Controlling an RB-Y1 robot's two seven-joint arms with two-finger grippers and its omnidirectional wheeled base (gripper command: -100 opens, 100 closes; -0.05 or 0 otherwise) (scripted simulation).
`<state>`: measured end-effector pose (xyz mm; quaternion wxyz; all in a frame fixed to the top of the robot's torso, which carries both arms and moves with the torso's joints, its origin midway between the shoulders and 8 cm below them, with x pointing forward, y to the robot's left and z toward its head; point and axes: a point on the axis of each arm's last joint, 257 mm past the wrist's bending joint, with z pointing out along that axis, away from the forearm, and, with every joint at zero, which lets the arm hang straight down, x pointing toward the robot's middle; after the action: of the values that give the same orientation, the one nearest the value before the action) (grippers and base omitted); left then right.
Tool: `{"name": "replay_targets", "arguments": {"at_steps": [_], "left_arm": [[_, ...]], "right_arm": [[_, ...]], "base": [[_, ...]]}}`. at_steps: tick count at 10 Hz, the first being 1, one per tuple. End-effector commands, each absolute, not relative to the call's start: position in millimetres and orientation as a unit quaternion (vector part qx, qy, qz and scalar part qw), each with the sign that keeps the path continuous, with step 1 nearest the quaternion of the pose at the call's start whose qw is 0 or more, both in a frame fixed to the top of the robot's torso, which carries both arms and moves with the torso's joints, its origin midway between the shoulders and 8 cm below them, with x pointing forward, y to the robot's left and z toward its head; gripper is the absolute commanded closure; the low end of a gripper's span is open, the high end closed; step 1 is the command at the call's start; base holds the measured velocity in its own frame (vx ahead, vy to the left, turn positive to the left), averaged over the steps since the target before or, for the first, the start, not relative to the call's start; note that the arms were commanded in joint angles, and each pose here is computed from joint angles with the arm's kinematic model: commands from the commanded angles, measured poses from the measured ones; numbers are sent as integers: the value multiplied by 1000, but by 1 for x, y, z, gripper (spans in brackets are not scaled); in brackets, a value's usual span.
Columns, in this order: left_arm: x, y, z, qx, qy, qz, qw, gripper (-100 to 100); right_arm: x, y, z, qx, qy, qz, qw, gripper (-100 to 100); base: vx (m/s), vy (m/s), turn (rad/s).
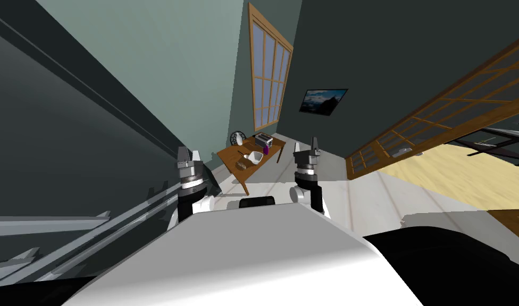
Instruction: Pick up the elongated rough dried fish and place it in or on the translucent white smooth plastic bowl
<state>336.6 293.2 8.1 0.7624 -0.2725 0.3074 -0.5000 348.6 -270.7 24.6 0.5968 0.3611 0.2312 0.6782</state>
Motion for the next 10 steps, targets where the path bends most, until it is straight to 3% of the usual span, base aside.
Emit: {"name": "replay_targets", "arguments": {"at_steps": [1,10], "left_arm": [[339,293,4,-266,324,-496,760,-100],[367,349,-74,-325,443,-403,732,-100]], "right_arm": [[349,-271,25,361,231,678,597,0],[349,-271,25,361,231,678,597,0]], "base": [[1,-13,-37],[3,-56,-131]]}}
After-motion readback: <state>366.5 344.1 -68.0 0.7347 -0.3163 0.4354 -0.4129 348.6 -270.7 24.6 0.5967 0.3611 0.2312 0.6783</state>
